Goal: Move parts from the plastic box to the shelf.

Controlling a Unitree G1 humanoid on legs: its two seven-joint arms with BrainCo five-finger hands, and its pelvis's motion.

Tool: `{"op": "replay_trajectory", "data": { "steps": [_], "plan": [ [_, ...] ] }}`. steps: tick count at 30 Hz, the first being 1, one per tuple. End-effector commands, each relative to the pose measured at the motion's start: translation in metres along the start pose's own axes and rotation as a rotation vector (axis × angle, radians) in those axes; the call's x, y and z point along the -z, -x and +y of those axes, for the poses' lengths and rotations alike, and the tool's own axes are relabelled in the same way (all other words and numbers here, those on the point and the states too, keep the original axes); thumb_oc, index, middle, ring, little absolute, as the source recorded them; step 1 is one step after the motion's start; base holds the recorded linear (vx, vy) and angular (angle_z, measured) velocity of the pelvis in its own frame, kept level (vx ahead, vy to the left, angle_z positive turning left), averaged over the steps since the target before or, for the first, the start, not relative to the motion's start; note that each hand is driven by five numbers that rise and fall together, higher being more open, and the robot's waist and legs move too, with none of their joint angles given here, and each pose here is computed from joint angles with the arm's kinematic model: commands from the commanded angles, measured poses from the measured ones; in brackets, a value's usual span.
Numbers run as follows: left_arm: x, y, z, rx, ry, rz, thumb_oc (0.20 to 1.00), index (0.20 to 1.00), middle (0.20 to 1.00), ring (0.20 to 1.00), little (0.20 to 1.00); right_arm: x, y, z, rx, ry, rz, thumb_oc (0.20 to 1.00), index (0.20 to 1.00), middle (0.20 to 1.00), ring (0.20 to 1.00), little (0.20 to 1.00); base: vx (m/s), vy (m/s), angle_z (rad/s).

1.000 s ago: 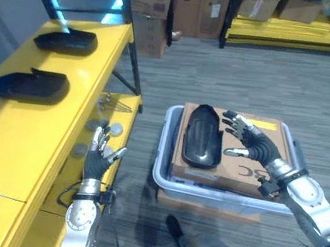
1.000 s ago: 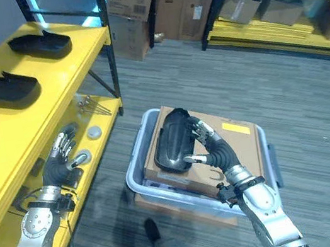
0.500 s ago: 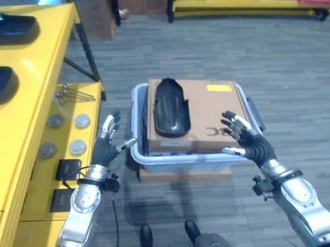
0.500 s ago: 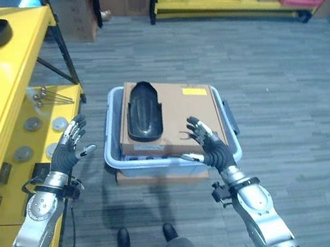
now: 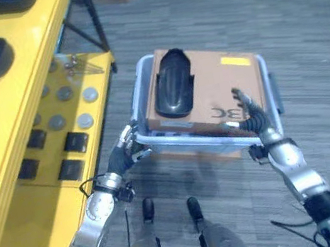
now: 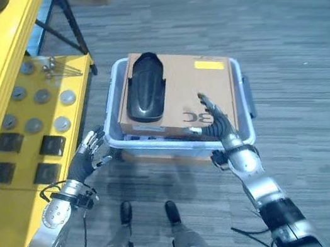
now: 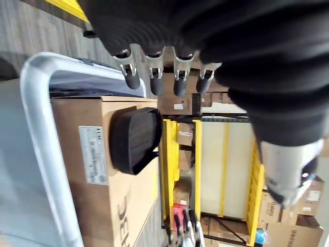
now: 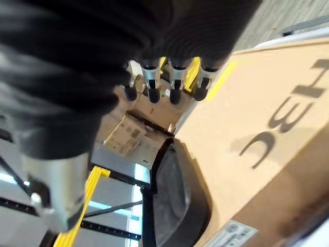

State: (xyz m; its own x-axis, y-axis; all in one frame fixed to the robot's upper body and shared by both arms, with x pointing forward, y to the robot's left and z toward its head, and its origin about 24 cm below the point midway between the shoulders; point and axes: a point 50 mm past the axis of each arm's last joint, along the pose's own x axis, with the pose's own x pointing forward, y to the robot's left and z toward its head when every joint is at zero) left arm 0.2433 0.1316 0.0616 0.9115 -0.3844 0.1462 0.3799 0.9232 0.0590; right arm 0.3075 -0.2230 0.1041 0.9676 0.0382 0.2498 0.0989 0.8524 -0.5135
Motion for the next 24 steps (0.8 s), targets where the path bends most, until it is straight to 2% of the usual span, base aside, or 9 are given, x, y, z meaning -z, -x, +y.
{"op": "replay_trajectory", "data": {
  "steps": [1,7,12,14,16,19,24],
  "plan": [
    [-0.035,-0.014,-0.001,0.072,0.047,-0.181,1.0,1.0,1.0,1.0,1.0,-0.023,-0.023,-0.009,0.12,0.059,-0.101,1.0,1.0,1.0,1.0,1.0,0.0,-0.006,0.19],
    [-0.044,-0.029,-0.037,0.265,0.171,-0.213,1.0,1.0,1.0,1.0,1.0,-0.038,-0.076,-0.04,0.268,0.186,-0.061,1.0,1.0,1.0,1.0,1.0,0.01,0.012,0.24],
    [-0.041,-0.035,-0.052,0.332,0.22,-0.189,1.0,1.0,1.0,1.0,1.0,-0.058,-0.098,-0.058,0.344,0.29,-0.078,1.0,1.0,1.0,1.0,1.0,0.02,0.015,0.08],
    [-0.041,-0.036,-0.054,0.338,0.219,-0.187,1.0,1.0,1.0,1.0,1.0,-0.065,-0.102,-0.062,0.358,0.324,-0.091,1.0,1.0,1.0,1.0,1.0,0.0,0.0,0.0],
    [-0.043,-0.038,-0.061,0.375,0.217,-0.19,1.0,1.0,1.0,1.0,1.0,-0.084,-0.112,-0.085,0.429,0.475,-0.117,1.0,1.0,1.0,1.0,1.0,0.01,0.01,0.02],
    [-0.046,-0.042,-0.062,0.381,0.207,-0.201,1.0,1.0,1.0,1.0,1.0,-0.084,-0.118,-0.102,0.482,0.496,-0.051,1.0,1.0,1.0,1.0,1.0,0.0,0.0,0.0],
    [-0.05,-0.047,-0.056,0.347,0.161,-0.221,1.0,1.0,1.0,1.0,1.0,-0.072,-0.123,-0.109,0.501,0.497,0.077,1.0,1.0,1.0,1.0,1.0,0.0,0.009,0.0]
  ]
}}
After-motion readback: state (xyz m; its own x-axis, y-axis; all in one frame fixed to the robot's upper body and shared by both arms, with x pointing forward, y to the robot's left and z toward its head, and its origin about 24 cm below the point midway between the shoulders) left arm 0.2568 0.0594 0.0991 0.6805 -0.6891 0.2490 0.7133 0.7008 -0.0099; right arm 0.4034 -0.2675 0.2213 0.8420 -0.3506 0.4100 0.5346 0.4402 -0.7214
